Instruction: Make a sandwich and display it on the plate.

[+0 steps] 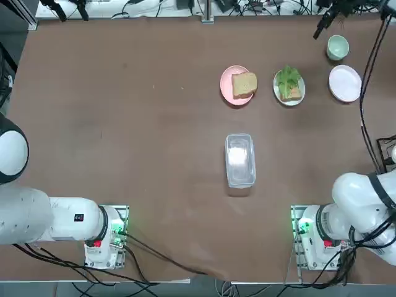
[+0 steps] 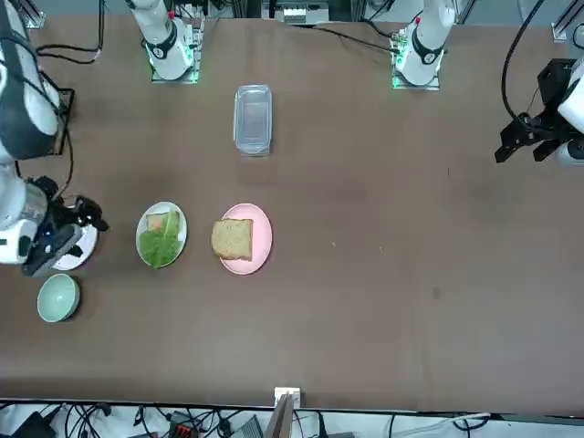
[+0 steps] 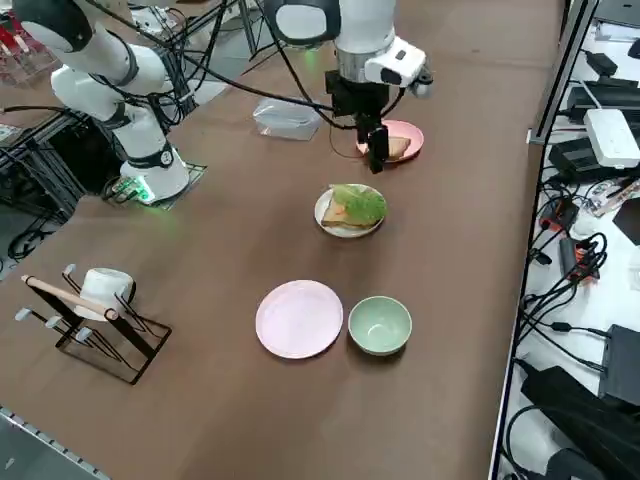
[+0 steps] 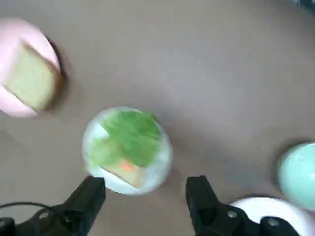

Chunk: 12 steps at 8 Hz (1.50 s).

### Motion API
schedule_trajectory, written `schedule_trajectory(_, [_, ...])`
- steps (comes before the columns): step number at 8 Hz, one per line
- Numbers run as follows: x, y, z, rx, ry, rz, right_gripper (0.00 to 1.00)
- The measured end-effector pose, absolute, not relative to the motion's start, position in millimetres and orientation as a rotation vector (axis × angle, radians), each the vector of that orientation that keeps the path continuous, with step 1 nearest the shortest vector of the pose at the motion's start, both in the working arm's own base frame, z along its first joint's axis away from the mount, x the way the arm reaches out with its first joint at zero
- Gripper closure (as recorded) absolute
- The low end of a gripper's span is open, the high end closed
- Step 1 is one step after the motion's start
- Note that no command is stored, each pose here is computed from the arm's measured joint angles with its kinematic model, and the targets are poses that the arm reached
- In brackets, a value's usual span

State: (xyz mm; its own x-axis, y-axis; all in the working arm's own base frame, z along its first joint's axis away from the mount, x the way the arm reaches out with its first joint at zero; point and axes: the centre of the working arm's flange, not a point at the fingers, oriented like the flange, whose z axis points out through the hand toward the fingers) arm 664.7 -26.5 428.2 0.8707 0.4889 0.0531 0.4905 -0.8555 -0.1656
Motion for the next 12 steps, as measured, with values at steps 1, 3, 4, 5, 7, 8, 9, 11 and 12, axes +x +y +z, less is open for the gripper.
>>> schedule_trajectory(1, [665.2,-9.4,427.4,-2.838,-0.594,-0.002,0.0])
schedule_trajectory(3, [669.0,33.1,430.7,-2.827,-0.431,-0.02,0.0])
schedule_trajectory(4, [669.4,54.6,432.6,-2.832,-0.368,-0.023,0.0])
schedule_trajectory(5, [667.9,74.6,433.0,-2.837,-0.318,-0.009,0.0])
schedule_trajectory(7, [665.9,109.3,428.7,-2.855,-0.207,0.014,0.0])
schedule_trajectory(8, [668.1,122.7,414.3,-2.881,-0.142,0.029,0.0])
schedule_trajectory(9, [669.8,136.2,398.8,-2.875,-0.079,0.053,0.0])
schedule_trajectory(11, [670.6,141.2,377.0,-2.794,0.064,0.151,0.0])
schedule_trajectory(12, [671.6,137.1,365.7,-2.749,0.125,0.196,0.0])
